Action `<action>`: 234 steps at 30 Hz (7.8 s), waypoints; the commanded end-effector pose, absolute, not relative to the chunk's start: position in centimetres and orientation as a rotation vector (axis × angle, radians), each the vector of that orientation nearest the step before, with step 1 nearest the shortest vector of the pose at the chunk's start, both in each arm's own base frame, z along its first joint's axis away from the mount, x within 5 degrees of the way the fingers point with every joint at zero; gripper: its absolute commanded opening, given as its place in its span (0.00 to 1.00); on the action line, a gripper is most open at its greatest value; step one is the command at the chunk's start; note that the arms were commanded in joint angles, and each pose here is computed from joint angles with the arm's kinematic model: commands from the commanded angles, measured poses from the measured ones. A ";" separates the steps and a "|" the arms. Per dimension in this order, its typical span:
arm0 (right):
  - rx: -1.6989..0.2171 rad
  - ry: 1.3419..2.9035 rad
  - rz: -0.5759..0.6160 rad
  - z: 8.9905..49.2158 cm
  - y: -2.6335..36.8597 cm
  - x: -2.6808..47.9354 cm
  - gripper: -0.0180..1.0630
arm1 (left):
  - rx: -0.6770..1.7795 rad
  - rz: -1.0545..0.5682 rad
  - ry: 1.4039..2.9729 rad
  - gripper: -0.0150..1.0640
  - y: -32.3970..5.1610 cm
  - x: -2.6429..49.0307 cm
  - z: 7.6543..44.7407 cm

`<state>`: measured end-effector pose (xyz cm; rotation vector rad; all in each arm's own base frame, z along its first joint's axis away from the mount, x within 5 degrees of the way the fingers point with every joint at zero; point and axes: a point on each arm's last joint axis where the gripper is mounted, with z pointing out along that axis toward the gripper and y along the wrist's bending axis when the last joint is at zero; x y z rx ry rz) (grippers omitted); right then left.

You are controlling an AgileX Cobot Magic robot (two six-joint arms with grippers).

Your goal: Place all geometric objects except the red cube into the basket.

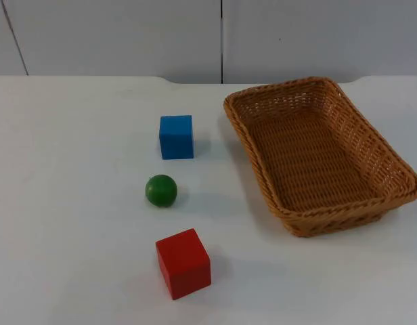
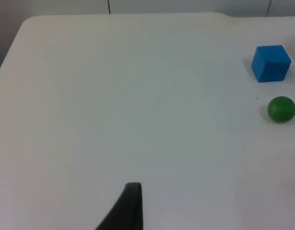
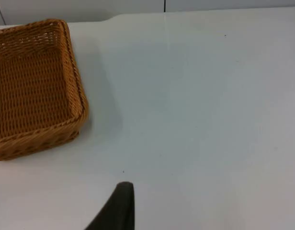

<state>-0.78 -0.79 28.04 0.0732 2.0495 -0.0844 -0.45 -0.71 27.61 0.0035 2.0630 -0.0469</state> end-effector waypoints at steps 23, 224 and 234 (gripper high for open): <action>0.074 1.961 -0.093 29.3 -0.8 -0.9 0.99 | -0.053 -0.088 2.020 0.99 -0.8 -0.5 28.1; -0.019 1.797 -0.146 47.5 -0.9 16.5 0.99 | 0.678 -0.435 2.137 0.01 -33.1 41.1 12.1; -0.020 1.792 -0.146 47.5 -0.9 16.5 0.99 | 0.669 -0.441 2.175 0.01 -33.5 41.4 9.8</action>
